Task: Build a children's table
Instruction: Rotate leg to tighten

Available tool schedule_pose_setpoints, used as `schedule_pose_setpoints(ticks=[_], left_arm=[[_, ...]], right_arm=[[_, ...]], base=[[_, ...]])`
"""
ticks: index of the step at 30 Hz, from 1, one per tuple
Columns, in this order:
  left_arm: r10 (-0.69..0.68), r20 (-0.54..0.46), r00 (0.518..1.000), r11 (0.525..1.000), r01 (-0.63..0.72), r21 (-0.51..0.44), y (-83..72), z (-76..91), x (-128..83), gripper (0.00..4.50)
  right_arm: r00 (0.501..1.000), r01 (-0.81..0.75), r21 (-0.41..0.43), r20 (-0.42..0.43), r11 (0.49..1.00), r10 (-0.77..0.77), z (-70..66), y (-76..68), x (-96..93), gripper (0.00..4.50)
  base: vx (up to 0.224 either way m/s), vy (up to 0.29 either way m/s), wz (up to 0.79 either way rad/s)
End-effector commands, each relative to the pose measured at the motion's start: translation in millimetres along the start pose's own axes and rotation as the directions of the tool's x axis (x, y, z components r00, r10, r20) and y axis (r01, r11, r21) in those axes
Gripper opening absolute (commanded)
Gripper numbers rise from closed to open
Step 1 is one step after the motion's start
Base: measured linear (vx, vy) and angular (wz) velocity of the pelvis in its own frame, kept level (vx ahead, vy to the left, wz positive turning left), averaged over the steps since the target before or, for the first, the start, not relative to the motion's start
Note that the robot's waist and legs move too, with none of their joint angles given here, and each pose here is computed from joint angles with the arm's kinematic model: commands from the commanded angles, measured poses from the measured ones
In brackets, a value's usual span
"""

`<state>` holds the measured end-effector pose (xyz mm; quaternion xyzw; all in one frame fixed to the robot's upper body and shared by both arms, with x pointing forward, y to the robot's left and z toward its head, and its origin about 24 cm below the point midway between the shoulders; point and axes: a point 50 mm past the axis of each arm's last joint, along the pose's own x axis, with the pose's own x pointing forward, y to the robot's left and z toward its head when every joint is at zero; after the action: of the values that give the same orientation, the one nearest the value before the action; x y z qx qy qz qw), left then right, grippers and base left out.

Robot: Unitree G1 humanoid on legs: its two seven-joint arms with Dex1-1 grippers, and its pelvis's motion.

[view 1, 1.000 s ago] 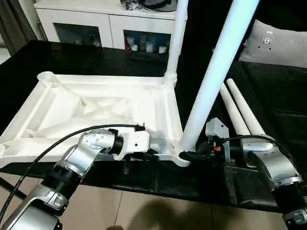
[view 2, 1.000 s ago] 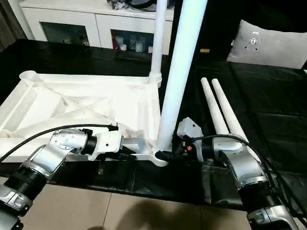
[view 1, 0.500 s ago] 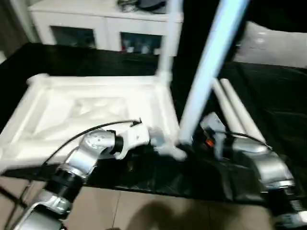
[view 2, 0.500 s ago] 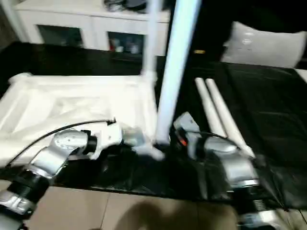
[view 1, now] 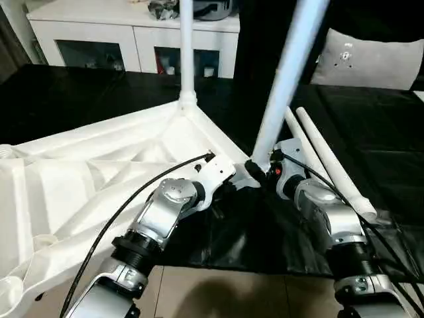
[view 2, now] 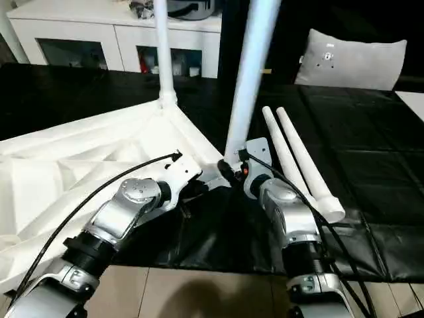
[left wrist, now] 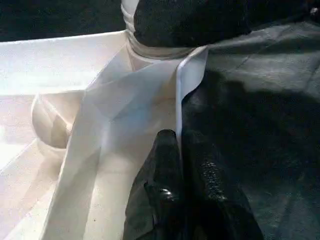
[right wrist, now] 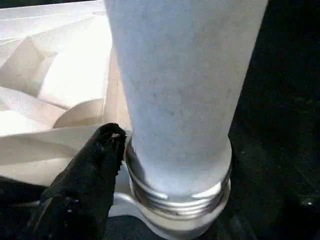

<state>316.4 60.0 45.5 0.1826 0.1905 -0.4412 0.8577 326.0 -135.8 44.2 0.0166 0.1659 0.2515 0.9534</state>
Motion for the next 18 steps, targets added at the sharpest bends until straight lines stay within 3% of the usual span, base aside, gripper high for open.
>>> schedule_pose_setpoints(ticks=[1,6,7,10,14,16,17,18], left_arm=[[-0.013,0.008,1.0,0.999,0.012,0.03,-0.6,-1.7,-2.4,0.0],[-0.057,-0.008,0.998,0.997,0.058,0.055,2.3,-10.5,-9.2,0.0],[-0.106,-0.024,0.994,0.99,0.108,0.086,4.4,-16.5,-15.1,0.0],[-0.216,-0.062,0.974,0.963,0.223,0.15,6.3,-25.1,-25.8,0.0],[-0.303,-0.088,0.949,0.929,0.315,0.192,5.3,-29.6,-32.4,0.0],[-0.379,-0.123,0.917,0.891,0.398,0.22,4.9,-34.1,-39.2,0.0],[-0.454,-0.149,0.878,0.847,0.478,0.231,4.2,-36.8,-46.0,0.0],[-0.454,-0.149,0.878,0.847,0.478,0.231,4.2,-36.8,-46.0,0.0]], right_arm=[[0.994,-0.102,0.015,-0.029,0.995,0.102,-11.8,8.1,-3.8,3.91],[0.981,-0.192,-0.049,0.01,0.98,0.193,-3.9,-2.2,-20.8,4.25],[0.965,-0.259,-0.105,0.017,0.96,0.262,2.4,-9.3,-33.2,4.44],[0.936,-0.349,-0.197,-0.033,0.916,0.35,9.4,-20.0,-49.7,4.44],[0.923,-0.384,-0.268,-0.081,0.884,0.376,11.8,-25.3,-55.0,4.44],[0.9,-0.435,-0.332,-0.134,0.837,0.414,11.8,-26.8,-59.1,4.44],[0.856,-0.516,-0.351,-0.184,0.781,0.483,10.9,-24.0,-64.2,4.44],[0.856,-0.516,-0.351,-0.184,0.781,0.483,10.9,-24.0,-64.2,4.44]], base=[[0.0,0.0,0.0],[0.0,0.0,0.0],[0.0,0.0,0.0],[0.0,0.0,0.0],[0.0,0.0,0.0],[0.0,0.0,0.0],[0.0,0.0,0.0],[0.0,0.0,0.0]])
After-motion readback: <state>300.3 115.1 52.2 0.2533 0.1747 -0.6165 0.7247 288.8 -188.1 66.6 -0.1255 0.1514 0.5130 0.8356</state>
